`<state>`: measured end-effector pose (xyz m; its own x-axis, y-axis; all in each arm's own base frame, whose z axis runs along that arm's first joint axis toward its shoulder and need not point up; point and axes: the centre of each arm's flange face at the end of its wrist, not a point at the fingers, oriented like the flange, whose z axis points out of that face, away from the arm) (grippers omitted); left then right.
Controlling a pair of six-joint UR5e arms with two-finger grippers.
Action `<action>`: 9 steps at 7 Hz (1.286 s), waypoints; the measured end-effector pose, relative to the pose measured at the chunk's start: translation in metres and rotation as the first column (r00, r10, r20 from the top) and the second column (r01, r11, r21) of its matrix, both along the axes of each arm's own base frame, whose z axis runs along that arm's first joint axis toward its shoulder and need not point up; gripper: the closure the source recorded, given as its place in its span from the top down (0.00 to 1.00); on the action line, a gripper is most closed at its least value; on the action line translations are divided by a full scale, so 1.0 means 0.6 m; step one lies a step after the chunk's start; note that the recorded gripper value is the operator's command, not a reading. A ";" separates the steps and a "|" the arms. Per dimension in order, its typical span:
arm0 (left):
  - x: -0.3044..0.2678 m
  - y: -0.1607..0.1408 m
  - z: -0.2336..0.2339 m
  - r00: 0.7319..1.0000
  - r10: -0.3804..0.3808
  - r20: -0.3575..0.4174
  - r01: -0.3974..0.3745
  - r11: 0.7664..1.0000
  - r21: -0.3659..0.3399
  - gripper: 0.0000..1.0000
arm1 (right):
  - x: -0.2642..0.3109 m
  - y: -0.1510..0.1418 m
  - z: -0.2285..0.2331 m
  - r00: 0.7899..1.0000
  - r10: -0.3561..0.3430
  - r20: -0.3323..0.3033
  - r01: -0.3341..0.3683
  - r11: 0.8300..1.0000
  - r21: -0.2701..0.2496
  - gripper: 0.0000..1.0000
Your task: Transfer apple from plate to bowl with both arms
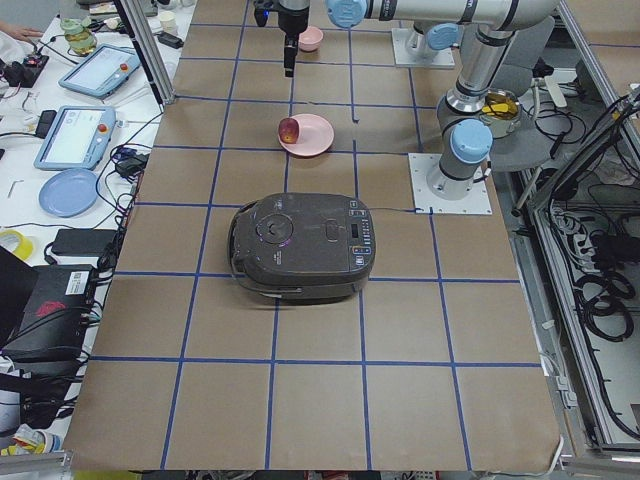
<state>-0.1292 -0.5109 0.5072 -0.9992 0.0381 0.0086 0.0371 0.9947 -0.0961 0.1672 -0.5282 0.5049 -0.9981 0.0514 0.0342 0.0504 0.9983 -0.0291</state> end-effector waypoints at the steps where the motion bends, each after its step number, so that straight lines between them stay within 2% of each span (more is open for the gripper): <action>1: 0.000 0.000 0.000 1.000 0.000 0.000 0.000 1.000 0.000 1.00 | 0.001 0.000 0.000 1.000 0.001 0.000 -0.001 1.000 0.000 1.00; 9: 0.000 0.001 -0.003 1.000 0.001 0.001 -0.001 1.000 0.005 1.00 | 0.004 -0.003 -0.006 1.000 0.004 0.001 -0.004 1.000 0.004 1.00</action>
